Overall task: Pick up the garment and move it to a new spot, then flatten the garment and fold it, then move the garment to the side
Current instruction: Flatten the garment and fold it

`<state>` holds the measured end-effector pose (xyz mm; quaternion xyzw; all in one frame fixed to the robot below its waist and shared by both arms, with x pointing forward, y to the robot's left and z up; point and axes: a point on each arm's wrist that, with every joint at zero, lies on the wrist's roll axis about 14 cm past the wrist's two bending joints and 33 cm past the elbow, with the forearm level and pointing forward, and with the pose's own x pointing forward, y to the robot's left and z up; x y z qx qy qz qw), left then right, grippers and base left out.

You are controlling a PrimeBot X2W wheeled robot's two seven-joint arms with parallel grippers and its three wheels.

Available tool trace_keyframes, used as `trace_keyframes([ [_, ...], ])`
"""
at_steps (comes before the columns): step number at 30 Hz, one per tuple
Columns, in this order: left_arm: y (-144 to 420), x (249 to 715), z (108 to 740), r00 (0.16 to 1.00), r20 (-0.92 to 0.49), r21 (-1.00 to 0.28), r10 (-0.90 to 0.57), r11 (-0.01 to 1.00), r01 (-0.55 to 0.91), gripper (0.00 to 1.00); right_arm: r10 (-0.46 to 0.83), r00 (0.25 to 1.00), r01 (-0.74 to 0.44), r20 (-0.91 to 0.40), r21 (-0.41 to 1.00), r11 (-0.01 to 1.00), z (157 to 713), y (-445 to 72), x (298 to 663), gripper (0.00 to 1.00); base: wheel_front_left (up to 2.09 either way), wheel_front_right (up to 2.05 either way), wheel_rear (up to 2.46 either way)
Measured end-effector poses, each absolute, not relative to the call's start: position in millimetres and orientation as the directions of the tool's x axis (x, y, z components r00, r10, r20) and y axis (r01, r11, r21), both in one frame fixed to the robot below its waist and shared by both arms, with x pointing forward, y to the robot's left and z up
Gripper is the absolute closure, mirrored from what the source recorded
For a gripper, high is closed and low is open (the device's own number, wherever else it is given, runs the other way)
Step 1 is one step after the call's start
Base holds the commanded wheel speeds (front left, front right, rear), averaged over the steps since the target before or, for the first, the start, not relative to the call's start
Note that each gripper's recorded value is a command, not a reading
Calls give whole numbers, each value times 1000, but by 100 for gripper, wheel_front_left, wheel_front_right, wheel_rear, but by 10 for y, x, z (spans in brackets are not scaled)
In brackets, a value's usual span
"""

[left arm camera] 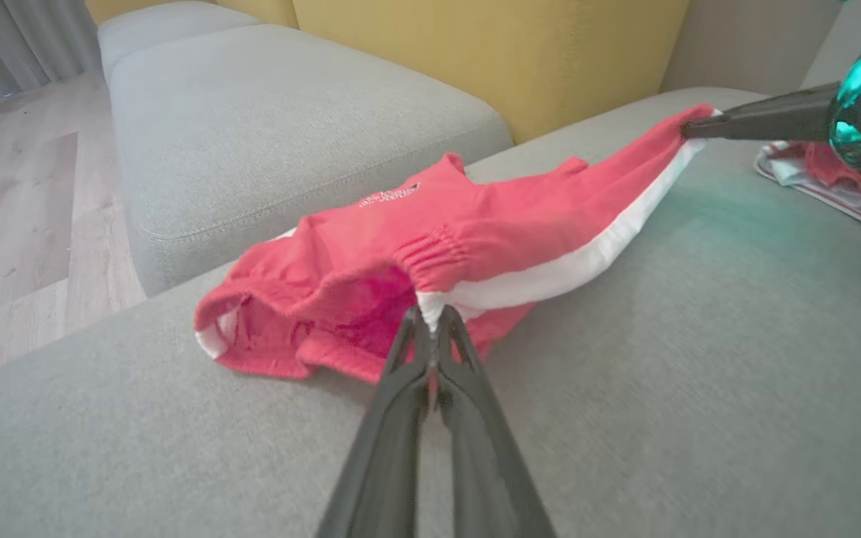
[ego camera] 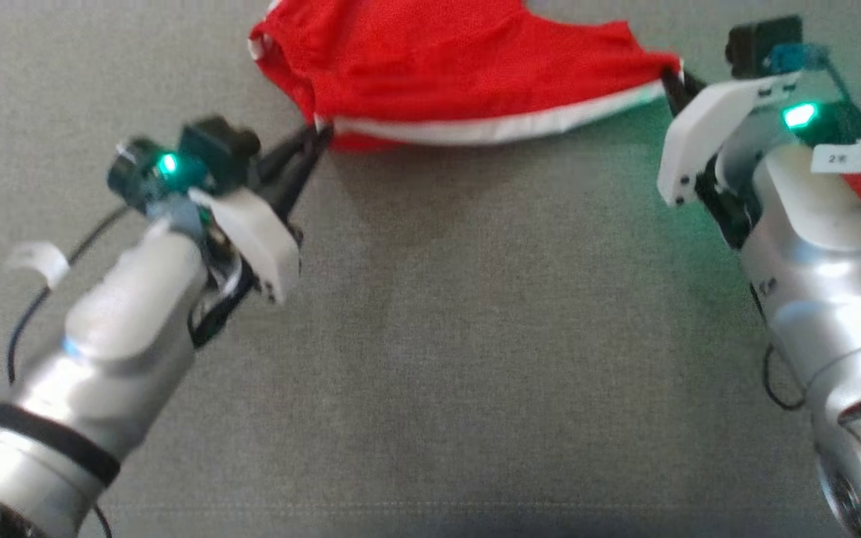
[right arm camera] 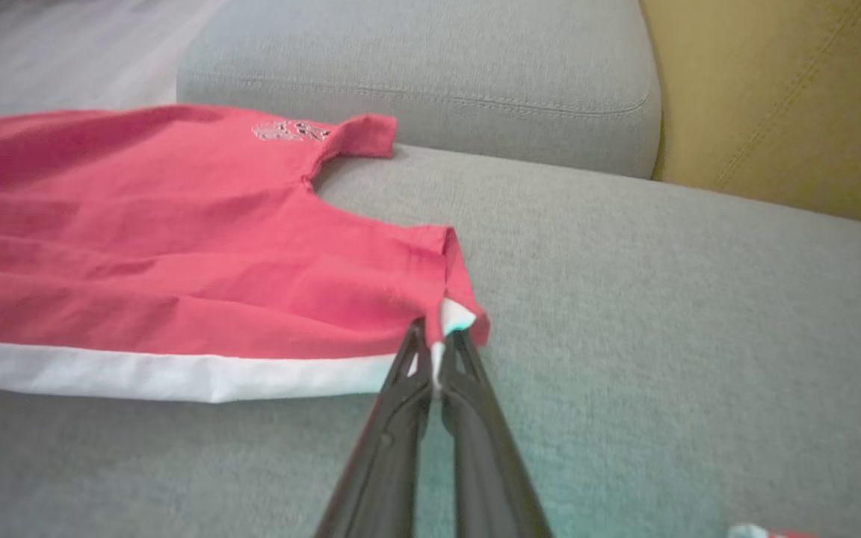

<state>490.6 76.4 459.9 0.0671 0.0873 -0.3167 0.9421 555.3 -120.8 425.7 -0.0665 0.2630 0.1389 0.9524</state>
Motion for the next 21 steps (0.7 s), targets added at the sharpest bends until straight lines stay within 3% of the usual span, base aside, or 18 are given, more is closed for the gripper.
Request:
trace_keyframes([
  [9, 654, 4353, 4534, 747, -234, 59, -622, 758, 649, 100, 150, 736, -308, -660, -129, 942, 4145, -1670, 5012, 100, 0, 0, 0],
  [21, 371, 3669, 4525, 684, -227, -4, -693, 703, 711, 100, 112, 632, -314, -767, -121, 942, 4227, -2161, 4324, 100, 0, 0, 0],
])
